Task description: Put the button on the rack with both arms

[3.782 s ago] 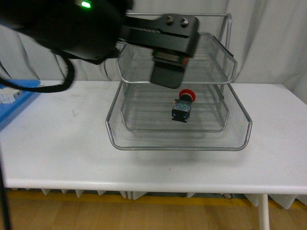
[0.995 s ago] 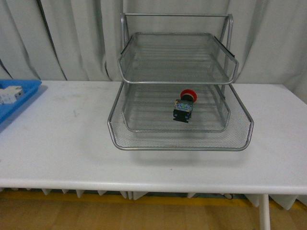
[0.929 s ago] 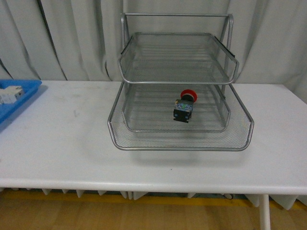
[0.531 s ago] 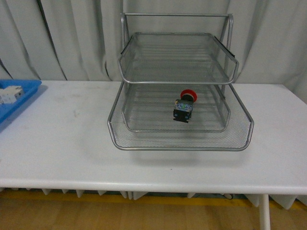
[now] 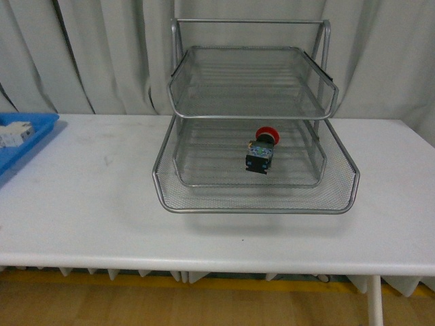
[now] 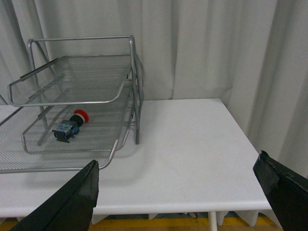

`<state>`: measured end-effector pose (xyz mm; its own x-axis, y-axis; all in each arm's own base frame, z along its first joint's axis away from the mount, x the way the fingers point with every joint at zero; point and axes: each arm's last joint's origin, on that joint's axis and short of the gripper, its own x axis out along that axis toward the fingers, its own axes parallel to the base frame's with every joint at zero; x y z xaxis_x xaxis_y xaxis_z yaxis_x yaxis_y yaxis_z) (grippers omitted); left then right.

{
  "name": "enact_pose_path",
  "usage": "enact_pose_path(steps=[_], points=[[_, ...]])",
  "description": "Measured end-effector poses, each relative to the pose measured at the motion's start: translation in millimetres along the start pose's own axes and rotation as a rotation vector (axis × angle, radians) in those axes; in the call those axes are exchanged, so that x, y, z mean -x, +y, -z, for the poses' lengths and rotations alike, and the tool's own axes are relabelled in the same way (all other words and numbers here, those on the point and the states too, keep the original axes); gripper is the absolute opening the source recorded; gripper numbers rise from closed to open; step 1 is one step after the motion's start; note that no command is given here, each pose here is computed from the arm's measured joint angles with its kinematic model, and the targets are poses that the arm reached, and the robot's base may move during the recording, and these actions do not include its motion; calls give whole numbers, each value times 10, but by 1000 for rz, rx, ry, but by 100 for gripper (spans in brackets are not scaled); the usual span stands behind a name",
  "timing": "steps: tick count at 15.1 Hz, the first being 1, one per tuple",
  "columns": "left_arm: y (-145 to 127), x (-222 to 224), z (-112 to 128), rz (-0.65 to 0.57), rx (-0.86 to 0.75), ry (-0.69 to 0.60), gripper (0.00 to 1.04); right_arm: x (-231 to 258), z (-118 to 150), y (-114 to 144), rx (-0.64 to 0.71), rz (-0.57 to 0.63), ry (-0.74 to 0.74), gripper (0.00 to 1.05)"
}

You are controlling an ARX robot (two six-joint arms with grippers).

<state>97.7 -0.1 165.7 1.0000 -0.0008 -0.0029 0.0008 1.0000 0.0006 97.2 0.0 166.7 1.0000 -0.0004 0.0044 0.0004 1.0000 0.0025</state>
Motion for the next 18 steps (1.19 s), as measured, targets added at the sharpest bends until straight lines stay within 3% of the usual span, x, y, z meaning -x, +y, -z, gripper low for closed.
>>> enact_pose_path(steps=[2,5,8,10,13,16,18], points=[[0,0,0,0,0,0,98,-37,8,-13,-63,-1,153,98],[0,0,0,0,0,0,98,-387,-559,-21,-104,-25,-12,98],[0,0,0,0,0,0,98,-834,-805,94,-147,-87,-22,98],[0,0,0,0,0,0,98,-1542,-859,341,-202,-134,157,98],[0,0,0,0,0,0,98,-2342,-647,877,-174,-177,431,95],[0,0,0,0,0,0,98,-2497,-446,1360,-110,-247,602,58],[0,0,0,0,0,0,98,-2466,-330,1525,-116,-235,699,34]])
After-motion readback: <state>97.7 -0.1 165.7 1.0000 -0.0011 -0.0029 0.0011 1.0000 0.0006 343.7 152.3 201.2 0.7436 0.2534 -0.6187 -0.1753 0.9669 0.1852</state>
